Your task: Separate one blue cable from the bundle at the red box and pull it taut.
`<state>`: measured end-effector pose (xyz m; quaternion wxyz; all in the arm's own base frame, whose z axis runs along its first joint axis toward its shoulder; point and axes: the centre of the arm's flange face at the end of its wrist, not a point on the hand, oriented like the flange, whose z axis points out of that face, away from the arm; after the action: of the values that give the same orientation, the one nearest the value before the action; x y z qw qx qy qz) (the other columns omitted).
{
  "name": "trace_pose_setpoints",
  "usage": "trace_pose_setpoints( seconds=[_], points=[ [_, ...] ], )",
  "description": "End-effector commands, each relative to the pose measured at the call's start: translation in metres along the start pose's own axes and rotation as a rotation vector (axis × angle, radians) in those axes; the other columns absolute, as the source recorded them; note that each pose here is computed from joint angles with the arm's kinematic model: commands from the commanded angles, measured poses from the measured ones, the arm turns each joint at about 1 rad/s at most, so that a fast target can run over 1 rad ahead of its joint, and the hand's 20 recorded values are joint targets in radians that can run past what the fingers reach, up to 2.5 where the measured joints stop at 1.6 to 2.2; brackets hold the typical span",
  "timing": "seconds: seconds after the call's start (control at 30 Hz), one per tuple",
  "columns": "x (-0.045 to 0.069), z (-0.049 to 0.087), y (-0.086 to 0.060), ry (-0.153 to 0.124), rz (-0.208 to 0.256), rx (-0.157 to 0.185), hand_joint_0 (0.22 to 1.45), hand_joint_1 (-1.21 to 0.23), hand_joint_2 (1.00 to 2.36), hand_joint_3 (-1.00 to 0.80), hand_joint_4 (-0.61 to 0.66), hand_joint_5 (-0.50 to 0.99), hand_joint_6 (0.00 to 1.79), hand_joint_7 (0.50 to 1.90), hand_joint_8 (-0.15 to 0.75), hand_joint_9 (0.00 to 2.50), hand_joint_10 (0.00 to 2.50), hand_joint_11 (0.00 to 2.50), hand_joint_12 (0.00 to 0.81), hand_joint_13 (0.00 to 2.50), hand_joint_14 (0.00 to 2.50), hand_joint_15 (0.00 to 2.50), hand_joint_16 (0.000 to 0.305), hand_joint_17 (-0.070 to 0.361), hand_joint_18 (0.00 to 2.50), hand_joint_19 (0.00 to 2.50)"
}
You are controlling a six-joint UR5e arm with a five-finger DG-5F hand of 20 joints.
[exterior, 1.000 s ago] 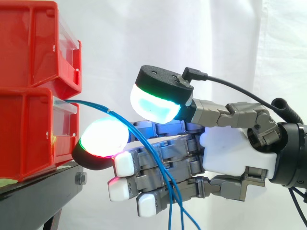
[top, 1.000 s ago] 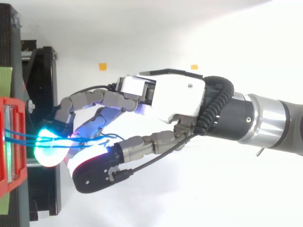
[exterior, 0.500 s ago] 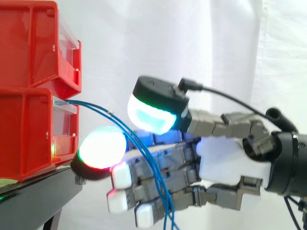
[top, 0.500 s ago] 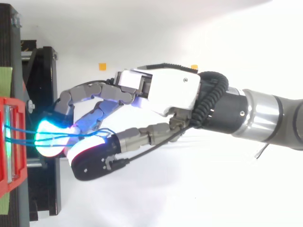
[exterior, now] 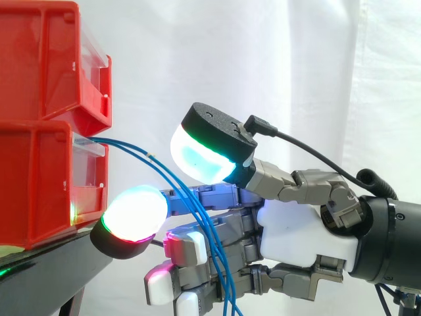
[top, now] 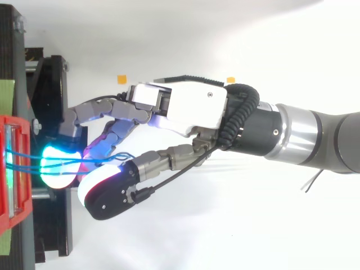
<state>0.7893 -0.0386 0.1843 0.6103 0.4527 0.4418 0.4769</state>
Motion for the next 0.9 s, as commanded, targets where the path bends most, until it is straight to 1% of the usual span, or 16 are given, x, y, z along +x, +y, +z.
trace_pose_setpoints(
  seconds=[0.0,0.1,0.13,0.27,0.3,0.43,0.5,0.57,0.6,0.67,0.77,0.83,0.87],
  points=[
    [-0.002,0.0,0.0,0.003,0.0,0.002,0.56,-0.57,1.0,-0.46,0.19,-0.18,0.5,1.11,0.266,1.03,0.01,1.28,0.364,0.91,0.02,0.64,0.053,0.119,0.77,0.74],
    [-0.005,0.001,0.0,0.009,-0.001,-0.002,0.58,-0.6,1.01,-0.42,0.18,-0.18,0.5,1.14,0.257,1.04,0.01,1.31,0.359,0.93,0.02,0.65,0.052,0.116,0.78,0.74],
    [-0.008,0.001,-0.001,0.009,-0.001,-0.003,0.58,-0.61,1.01,-0.41,0.18,-0.18,0.5,1.14,0.257,1.04,0.01,1.3,0.356,0.93,0.02,0.65,0.052,0.117,0.78,0.74],
    [-0.011,0.001,-0.002,0.017,-0.003,-0.001,0.59,-0.62,1.01,-0.39,0.18,-0.18,0.5,1.14,0.256,1.05,0.01,1.31,0.353,0.97,0.02,0.71,0.051,0.115,0.79,0.74],
    [-0.013,0.001,-0.002,0.02,-0.003,-0.002,0.59,-0.63,1.01,-0.38,0.18,-0.18,0.5,1.14,0.258,1.05,0.01,1.31,0.355,0.98,0.02,0.74,0.051,0.115,0.8,0.74],
    [-0.017,0.001,-0.002,0.029,-0.006,-0.004,0.6,-0.63,1.01,-0.39,0.17,-0.18,0.5,1.14,0.241,1.07,0.01,1.43,0.355,1.07,0.02,0.9,0.051,0.114,0.84,0.76],
    [-0.017,0.002,-0.002,0.033,-0.007,-0.006,0.6,-0.63,1.01,-0.39,0.17,-0.18,0.5,1.14,0.241,1.08,0.01,1.47,0.352,1.1,0.02,0.97,0.051,0.114,0.84,0.77],
    [-0.019,0.002,-0.002,0.036,-0.007,-0.007,0.6,-0.64,1.01,-0.4,0.18,-0.18,0.5,1.14,0.234,1.09,0.0,1.54,0.352,1.16,0.02,1.09,0.051,0.114,0.87,0.79],
    [-0.019,0.002,-0.002,0.036,-0.007,-0.007,0.6,-0.64,1.01,-0.4,0.17,-0.18,0.5,1.14,0.244,1.09,0.0,1.57,0.35,1.17,0.02,1.12,0.051,0.114,0.87,0.79],
    [-0.019,0.002,-0.002,0.036,-0.007,-0.01,0.59,-0.64,1.01,-0.41,0.18,-0.18,0.5,1.14,0.229,1.09,0.0,1.6,0.347,1.21,0.02,1.21,0.051,0.115,0.87,0.8],
    [-0.016,0.002,-0.001,0.042,-0.006,-0.011,0.59,-0.65,1.01,-0.42,0.18,-0.18,0.5,1.13,0.239,1.08,0.1,1.56,0.339,1.25,0.02,1.3,0.051,0.116,0.88,0.81],
    [-0.013,0.001,-0.001,0.057,-0.006,-0.01,0.59,-0.65,1.01,-0.42,0.19,-0.18,0.5,1.13,0.232,1.07,0.13,1.56,0.335,1.27,0.02,1.33,0.051,0.116,0.89,0.82],
    [-0.014,0.001,-0.002,0.06,-0.007,-0.011,0.58,-0.65,1.01,-0.42,0.19,-0.18,0.5,1.14,0.238,1.07,0.15,1.55,0.336,1.29,0.02,1.37,0.051,0.116,0.89,0.82]
  ],
)
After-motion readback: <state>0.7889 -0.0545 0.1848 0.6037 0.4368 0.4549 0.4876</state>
